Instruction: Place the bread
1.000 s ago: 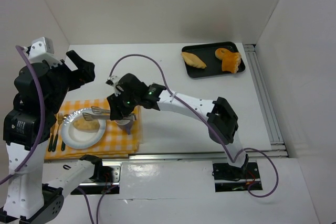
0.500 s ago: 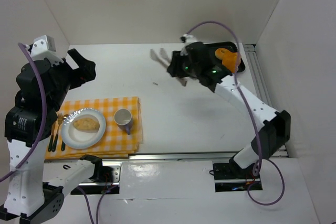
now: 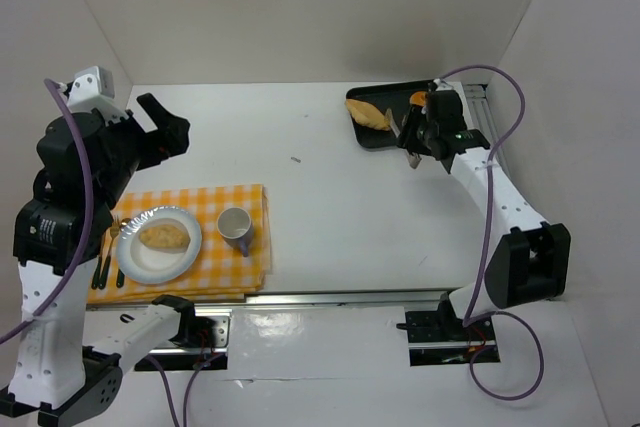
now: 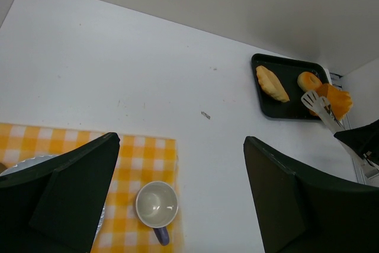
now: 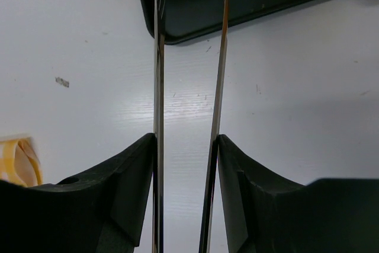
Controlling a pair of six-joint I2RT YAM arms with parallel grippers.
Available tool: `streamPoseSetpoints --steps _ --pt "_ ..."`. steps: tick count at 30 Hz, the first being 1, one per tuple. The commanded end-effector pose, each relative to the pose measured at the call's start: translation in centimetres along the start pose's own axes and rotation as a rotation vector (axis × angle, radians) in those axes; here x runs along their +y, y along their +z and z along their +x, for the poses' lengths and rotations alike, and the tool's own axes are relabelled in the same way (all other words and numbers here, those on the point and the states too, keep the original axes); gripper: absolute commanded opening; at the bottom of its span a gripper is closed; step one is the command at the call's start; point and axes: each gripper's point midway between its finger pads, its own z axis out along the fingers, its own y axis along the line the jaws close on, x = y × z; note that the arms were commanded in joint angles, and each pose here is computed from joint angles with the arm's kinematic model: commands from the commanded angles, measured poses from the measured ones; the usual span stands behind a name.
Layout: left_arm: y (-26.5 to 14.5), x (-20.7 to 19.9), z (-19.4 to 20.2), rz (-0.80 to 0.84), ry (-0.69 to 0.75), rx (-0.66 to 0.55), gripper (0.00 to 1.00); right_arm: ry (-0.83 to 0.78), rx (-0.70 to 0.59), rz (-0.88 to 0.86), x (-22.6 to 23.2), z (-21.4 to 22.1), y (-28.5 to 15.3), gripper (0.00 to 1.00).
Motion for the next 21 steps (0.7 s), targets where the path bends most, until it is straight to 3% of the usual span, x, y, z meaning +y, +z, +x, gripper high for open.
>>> streamPoseSetpoints --steps 1,8,21 --pt "0.4 -0.5 -0.4 0.029 0.013 -0.016 1.00 -0.037 0.010 -0.120 2.2 -0.3 0.6 0.52" --pt "1.1 -0.8 0.1 0.042 0.006 0.000 1.00 -0.168 0.073 -0.146 4.5 0.1 3.0 0.52" --pt "1.3 -0.5 0.4 0.029 0.017 0.004 1.00 -0.235 0.013 -0.039 5.6 -2.7 7.1 0.52"
